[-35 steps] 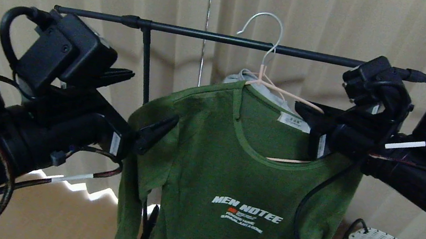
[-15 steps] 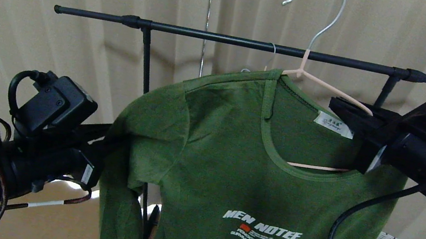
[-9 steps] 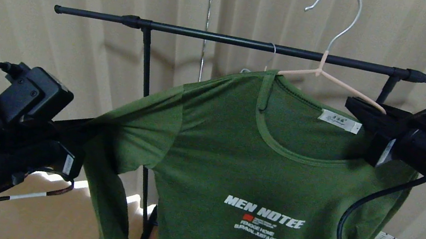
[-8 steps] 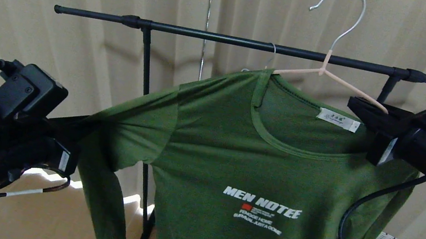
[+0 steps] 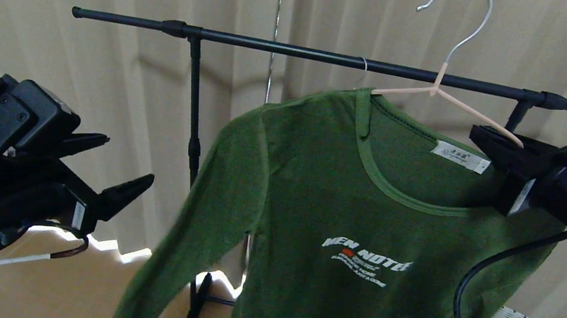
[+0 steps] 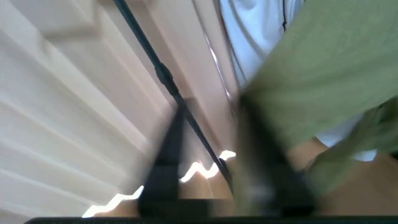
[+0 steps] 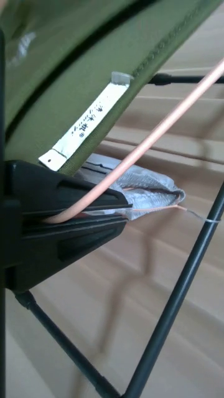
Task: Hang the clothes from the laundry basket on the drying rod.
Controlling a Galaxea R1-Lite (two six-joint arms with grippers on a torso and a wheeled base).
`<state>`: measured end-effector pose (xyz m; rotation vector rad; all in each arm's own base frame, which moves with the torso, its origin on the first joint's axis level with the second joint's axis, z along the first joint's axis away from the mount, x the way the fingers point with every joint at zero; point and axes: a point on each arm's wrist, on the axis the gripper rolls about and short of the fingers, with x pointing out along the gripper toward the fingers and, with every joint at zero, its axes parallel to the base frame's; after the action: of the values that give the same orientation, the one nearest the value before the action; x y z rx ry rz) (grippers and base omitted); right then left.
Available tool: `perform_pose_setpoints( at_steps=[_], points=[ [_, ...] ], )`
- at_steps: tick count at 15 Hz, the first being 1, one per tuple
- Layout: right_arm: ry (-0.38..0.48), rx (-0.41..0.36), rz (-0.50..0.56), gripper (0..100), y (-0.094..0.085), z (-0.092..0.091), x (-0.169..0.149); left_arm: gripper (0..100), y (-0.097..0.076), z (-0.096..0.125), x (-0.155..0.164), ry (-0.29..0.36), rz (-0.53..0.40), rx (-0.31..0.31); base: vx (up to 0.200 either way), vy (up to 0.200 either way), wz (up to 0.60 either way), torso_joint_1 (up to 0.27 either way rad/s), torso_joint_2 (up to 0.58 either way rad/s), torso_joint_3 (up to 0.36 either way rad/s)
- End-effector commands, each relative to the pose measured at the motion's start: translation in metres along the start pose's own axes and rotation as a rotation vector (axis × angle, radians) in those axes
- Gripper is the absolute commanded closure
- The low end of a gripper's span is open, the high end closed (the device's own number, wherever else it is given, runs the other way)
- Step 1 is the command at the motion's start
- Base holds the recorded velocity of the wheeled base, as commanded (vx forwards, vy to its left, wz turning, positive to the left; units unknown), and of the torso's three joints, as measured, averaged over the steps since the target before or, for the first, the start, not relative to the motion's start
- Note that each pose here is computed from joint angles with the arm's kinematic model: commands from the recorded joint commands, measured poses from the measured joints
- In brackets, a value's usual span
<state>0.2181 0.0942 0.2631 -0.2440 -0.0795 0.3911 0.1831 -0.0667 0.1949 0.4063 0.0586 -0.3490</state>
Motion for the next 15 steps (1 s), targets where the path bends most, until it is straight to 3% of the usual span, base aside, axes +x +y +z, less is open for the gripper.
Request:
perform_pose_setpoints(
  at_steps=[1, 3, 5, 8, 11, 12, 13, 14, 15],
  points=[
    [0.002, -0.001, 0.001, 100, 0.0, -0.001, 0.0, 0, 0.001, 0.006, -0.011, -0.039, 0.004, -0.003, 0.0, 0.0, 0.0, 0.0, 0.0, 0.0],
    [0.015, -0.004, -0.012, 100, 0.0, -0.004, -0.007, 0, 0.005, 0.014, -0.034, -0.046, 0.011, -0.011, 0.0, 0.0, 0.0, 0.0, 0.0, 0.0],
    [0.045, -0.007, -0.026, 100, -0.001, -0.011, -0.018, 0, 0.012, 0.026, -0.074, -0.013, 0.0, -0.037, 0.0, 0.0, 0.0, 0.0, 0.0, 0.0],
    [0.125, -0.012, -0.092, 100, -0.008, -0.03, -0.023, 0, 0.014, 0.021, -0.127, 0.141, -0.013, -0.193, 0.0, 0.0, 0.0, 0.0, 0.0, 0.0],
    [0.196, -0.008, -0.146, 100, -0.015, -0.043, -0.033, 0, 0.003, -0.015, -0.156, 0.22, 0.078, -0.316, 0.0, 0.0, 0.0, 0.0, 0.0, 0.0],
    [0.202, -0.008, -0.15, 100, -0.016, -0.045, -0.034, 0, 0.0, -0.023, -0.16, 0.231, 0.1, -0.324, 0.0, 0.0, 0.0, 0.0, 0.0, 0.0],
    [0.233, -0.005, -0.16, 100, -0.016, -0.055, -0.044, 0, -0.011, -0.05, -0.172, 0.263, 0.196, -0.343, 0.0, 0.0, 0.0, 0.0, 0.0, 0.0],
    [0.236, -0.005, -0.16, 100, -0.015, -0.057, -0.046, 0, -0.013, -0.053, -0.174, 0.265, 0.21, -0.345, 0.0, 0.0, 0.0, 0.0, 0.0, 0.0],
    [0.25, -0.004, -0.158, 100, -0.013, -0.062, -0.055, 0, -0.021, -0.069, -0.183, 0.264, 0.299, -0.36, 0.0, 0.0, 0.0, 0.0, 0.0, 0.0]
  ],
)
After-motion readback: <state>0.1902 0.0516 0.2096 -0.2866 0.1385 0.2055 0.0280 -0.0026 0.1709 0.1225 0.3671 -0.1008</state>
